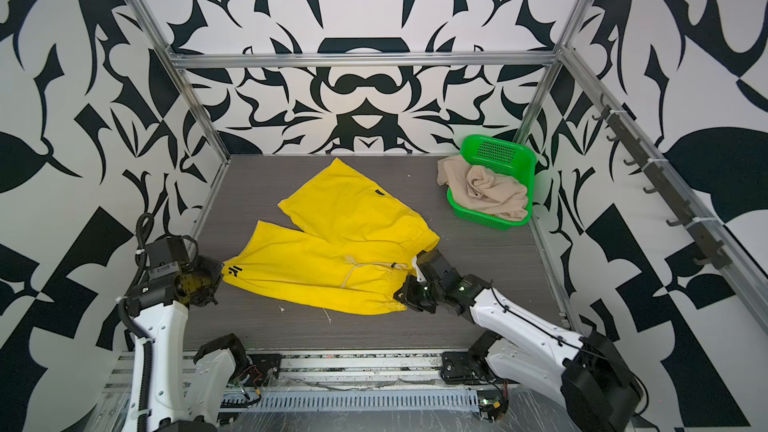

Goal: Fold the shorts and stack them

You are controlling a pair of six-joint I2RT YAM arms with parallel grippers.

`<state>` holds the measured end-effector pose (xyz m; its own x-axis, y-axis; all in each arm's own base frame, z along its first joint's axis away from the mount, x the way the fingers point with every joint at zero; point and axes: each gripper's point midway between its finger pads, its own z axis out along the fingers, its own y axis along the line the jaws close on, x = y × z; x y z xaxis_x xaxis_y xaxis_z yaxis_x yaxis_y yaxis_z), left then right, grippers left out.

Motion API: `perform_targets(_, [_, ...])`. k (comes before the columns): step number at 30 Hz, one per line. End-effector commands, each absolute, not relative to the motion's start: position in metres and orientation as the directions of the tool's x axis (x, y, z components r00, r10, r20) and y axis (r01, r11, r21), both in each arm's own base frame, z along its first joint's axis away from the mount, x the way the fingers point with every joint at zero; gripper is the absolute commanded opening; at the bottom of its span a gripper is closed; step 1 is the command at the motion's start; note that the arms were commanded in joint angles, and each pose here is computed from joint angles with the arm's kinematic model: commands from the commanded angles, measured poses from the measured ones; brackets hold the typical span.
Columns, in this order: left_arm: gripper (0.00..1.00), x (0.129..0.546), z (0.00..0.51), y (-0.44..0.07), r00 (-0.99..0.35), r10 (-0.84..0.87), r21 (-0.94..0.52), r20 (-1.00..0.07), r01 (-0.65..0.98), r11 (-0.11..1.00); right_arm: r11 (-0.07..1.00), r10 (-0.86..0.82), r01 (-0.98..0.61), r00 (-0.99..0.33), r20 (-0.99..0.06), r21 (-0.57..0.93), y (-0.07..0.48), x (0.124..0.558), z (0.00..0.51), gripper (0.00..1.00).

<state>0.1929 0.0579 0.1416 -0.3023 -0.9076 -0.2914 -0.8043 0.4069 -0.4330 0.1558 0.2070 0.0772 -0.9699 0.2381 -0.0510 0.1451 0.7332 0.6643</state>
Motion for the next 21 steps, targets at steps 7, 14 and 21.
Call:
perform_targets(7, [0.00,0.163,0.162,0.058,-0.245,-0.917,-0.413,-0.316,-0.834,0.365,0.784,0.196,0.104,-0.977,-0.084,0.612,0.202,0.164,0.086,0.11])
perform_targets(14, [0.00,0.144,0.168,0.066,-0.143,-0.917,-0.423,-0.373,-0.853,0.305,0.778,0.109,0.016,-0.988,-0.110,0.628,0.221,0.210,0.097,0.11])
perform_targets(21, [0.00,0.134,0.171,0.067,-0.112,-0.915,-0.431,-0.388,-0.855,0.287,0.768,0.034,-0.021,-0.997,-0.074,0.640,0.239,0.226,0.097,0.09])
